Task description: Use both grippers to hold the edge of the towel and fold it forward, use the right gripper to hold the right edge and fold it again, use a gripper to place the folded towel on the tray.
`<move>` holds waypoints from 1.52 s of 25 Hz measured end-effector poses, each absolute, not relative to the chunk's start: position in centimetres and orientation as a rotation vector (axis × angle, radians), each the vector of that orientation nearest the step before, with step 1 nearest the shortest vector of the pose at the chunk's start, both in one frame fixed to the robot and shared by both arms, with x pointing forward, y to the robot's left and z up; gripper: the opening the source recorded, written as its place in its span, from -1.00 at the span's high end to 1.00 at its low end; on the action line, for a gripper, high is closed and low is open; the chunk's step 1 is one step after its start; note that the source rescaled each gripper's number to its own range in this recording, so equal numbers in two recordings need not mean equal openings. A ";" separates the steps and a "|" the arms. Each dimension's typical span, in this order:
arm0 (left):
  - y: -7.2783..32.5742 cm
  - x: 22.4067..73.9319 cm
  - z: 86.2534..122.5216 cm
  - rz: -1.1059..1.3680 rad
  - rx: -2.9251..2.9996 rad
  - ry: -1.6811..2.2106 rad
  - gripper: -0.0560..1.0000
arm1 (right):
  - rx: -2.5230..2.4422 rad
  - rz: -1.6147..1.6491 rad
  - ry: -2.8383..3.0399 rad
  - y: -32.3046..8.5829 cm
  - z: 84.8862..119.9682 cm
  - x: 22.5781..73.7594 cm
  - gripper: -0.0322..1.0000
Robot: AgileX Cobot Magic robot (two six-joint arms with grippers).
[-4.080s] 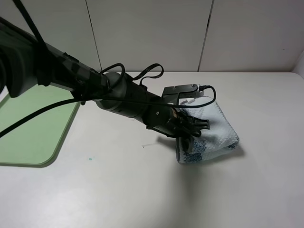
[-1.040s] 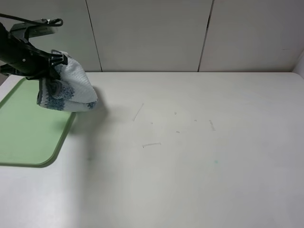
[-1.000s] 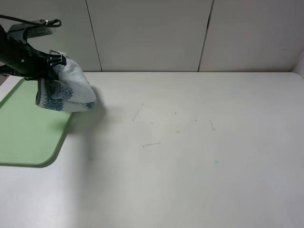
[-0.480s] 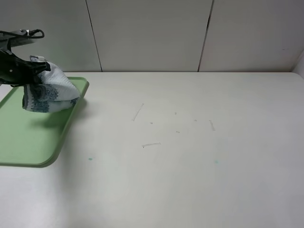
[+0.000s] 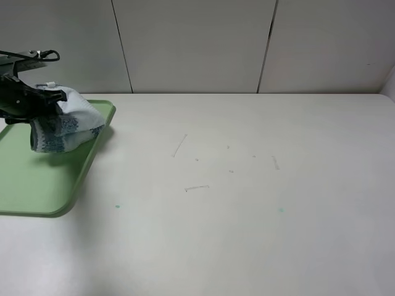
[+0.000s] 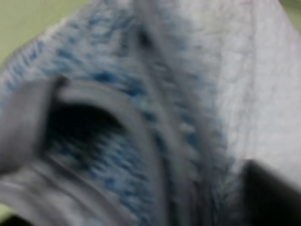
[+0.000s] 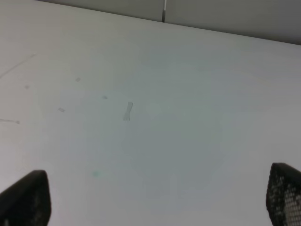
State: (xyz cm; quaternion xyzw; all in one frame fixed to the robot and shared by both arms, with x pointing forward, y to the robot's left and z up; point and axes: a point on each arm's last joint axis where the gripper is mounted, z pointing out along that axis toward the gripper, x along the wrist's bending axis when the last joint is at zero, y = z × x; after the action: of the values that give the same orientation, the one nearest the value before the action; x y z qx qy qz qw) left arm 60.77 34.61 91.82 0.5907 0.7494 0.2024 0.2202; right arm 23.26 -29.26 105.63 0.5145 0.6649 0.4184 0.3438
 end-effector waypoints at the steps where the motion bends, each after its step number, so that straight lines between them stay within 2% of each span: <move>1: 34.7 60.8 91.8 0.560 1.632 2.075 -0.75 | 1.337 1.087 1.727 -29.3 105.6 23.3 -1.00; 3: 34.8 60.7 91.8 0.560 1.639 2.075 -0.90 | 1.337 1.087 1.727 -29.3 105.6 23.3 -1.00; 7: 34.8 60.5 91.9 0.542 1.674 2.075 -0.98 | 1.337 1.090 1.728 -29.2 105.6 23.3 -1.00; 21: 33.8 56.2 100.1 0.454 1.726 2.058 -1.00 | 1.337 1.092 1.729 -29.2 105.6 23.3 -1.00; 30: 33.2 50.8 104.4 0.325 1.910 2.110 -1.00 | 1.337 1.092 1.729 -29.2 105.6 23.3 -1.00; 38: 32.4 44.3 108.7 0.378 1.941 2.060 -1.00 | 1.338 1.092 1.729 -29.2 105.6 23.3 -1.00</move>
State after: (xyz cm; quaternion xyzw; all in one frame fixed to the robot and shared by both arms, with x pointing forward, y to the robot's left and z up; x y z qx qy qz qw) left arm 44.31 32.43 108.70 0.6727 0.7141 0.1310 0.1426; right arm 23.25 -29.22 105.63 0.5144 0.6649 0.4201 0.3420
